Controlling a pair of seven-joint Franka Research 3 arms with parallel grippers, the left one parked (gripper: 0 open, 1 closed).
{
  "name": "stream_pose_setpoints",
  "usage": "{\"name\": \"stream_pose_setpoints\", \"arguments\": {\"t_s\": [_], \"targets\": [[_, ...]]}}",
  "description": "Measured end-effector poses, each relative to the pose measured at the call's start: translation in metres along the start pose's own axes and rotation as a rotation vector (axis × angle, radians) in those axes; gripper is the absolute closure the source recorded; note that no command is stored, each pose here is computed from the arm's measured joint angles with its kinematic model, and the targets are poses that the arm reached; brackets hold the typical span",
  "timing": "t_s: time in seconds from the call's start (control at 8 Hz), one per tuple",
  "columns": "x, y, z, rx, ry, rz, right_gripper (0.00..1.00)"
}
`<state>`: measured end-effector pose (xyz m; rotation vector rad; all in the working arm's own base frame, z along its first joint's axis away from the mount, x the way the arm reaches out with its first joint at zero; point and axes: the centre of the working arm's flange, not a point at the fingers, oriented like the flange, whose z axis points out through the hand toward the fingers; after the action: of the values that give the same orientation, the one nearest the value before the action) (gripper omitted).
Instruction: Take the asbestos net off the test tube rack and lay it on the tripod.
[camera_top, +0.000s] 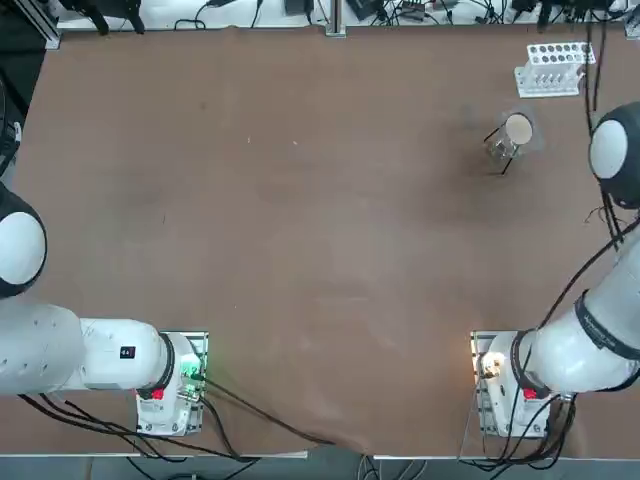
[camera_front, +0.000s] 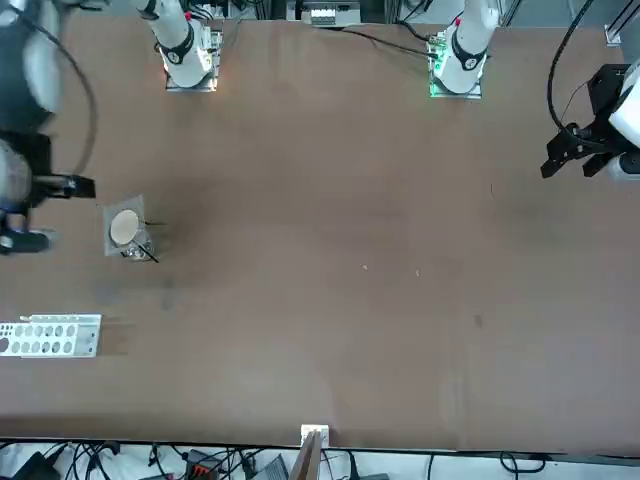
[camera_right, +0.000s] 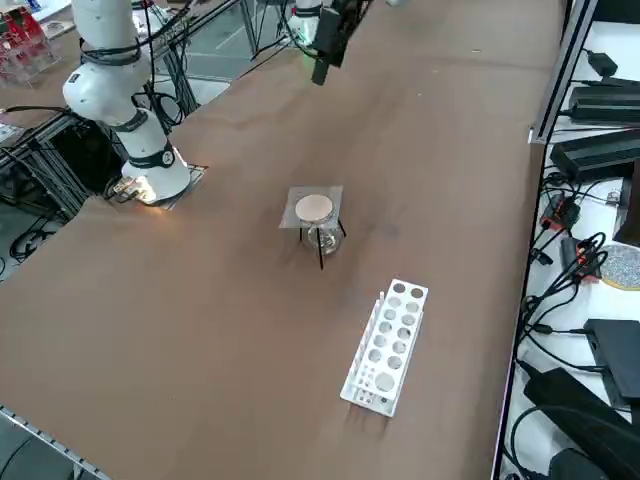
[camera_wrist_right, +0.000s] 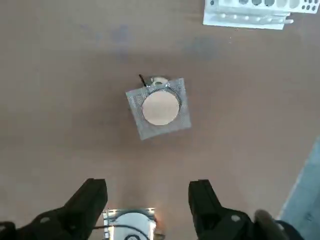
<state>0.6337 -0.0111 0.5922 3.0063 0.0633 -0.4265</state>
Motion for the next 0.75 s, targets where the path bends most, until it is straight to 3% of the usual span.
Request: {"name": "stream_pose_setpoints", "arguments": {"t_s": [0.38, 0.75], "targets": [[-0.021, 0.044, -0.028, 0.114, 0.119, -0.034, 0.01], [-0.064, 0.027, -0.054, 0.145, 0.244, 0.025, 0.00]]}}
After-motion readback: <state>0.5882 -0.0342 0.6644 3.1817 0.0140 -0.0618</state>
